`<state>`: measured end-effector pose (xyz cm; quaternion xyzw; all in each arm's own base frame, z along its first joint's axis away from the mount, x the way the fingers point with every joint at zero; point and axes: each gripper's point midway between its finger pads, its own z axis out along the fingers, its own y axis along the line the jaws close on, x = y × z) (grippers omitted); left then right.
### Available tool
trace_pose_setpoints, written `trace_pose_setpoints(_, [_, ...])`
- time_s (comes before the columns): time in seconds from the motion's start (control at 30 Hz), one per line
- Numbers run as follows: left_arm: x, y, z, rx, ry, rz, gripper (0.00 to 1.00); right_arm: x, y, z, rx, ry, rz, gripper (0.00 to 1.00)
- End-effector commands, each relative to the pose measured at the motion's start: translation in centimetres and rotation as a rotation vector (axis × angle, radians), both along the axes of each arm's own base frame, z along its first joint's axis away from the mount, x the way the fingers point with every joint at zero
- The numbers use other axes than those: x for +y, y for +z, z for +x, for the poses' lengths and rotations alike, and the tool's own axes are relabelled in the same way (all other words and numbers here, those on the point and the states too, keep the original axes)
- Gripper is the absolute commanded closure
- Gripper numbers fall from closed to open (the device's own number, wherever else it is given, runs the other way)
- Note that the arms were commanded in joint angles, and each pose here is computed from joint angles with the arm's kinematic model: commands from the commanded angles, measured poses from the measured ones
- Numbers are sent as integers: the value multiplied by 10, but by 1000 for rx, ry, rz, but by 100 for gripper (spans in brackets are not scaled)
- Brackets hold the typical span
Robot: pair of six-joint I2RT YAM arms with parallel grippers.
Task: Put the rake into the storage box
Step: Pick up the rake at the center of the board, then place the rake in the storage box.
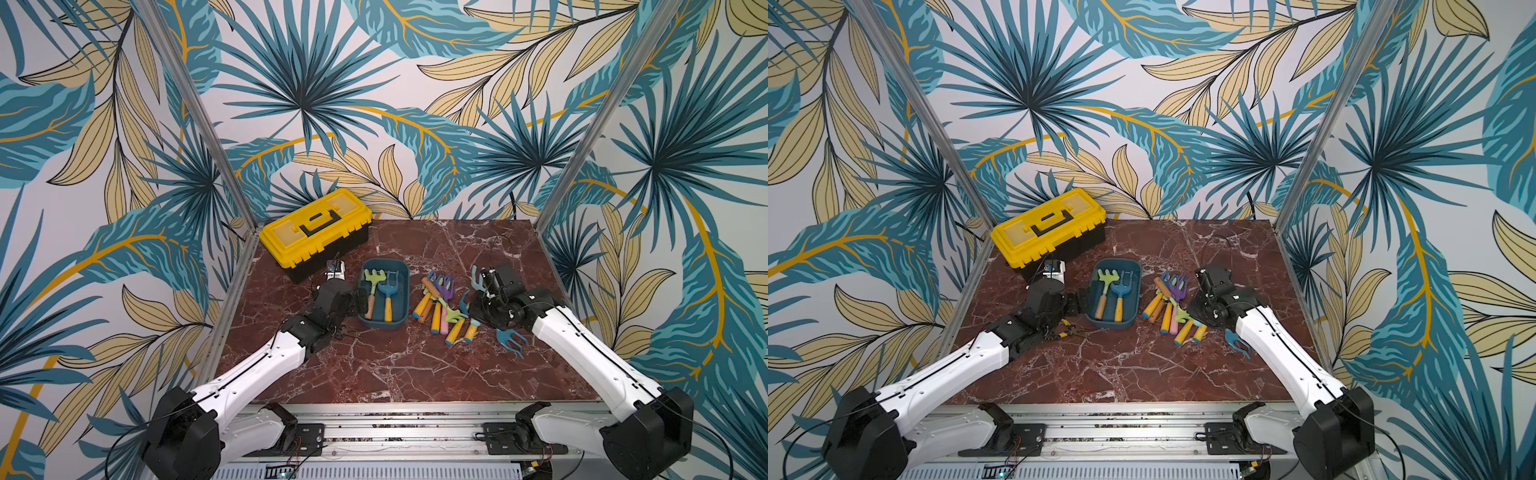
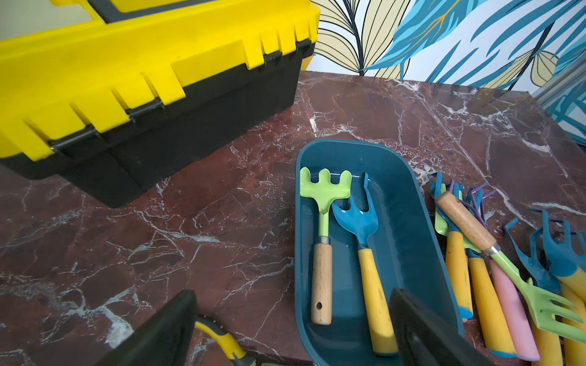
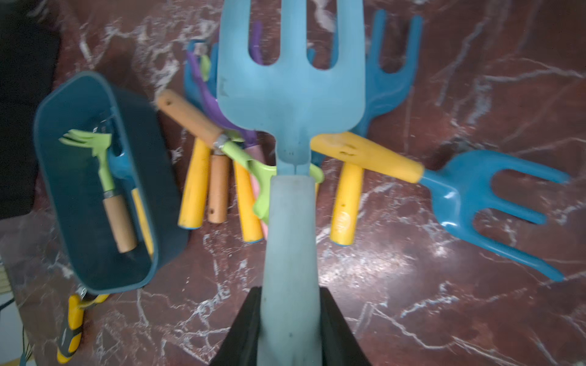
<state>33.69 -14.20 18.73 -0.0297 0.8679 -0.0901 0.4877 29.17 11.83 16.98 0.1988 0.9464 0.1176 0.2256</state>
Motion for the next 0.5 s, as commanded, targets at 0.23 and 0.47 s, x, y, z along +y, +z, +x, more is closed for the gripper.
trace_pose_setpoints(0.23, [15,0,-4,-25,53,-6,0,105,6,30,-5,202,-32,77])
trace_pose_setpoints(0.47, [22,11,-9,-58,68,-14,0,169,-11,43,24,294,-32,77])
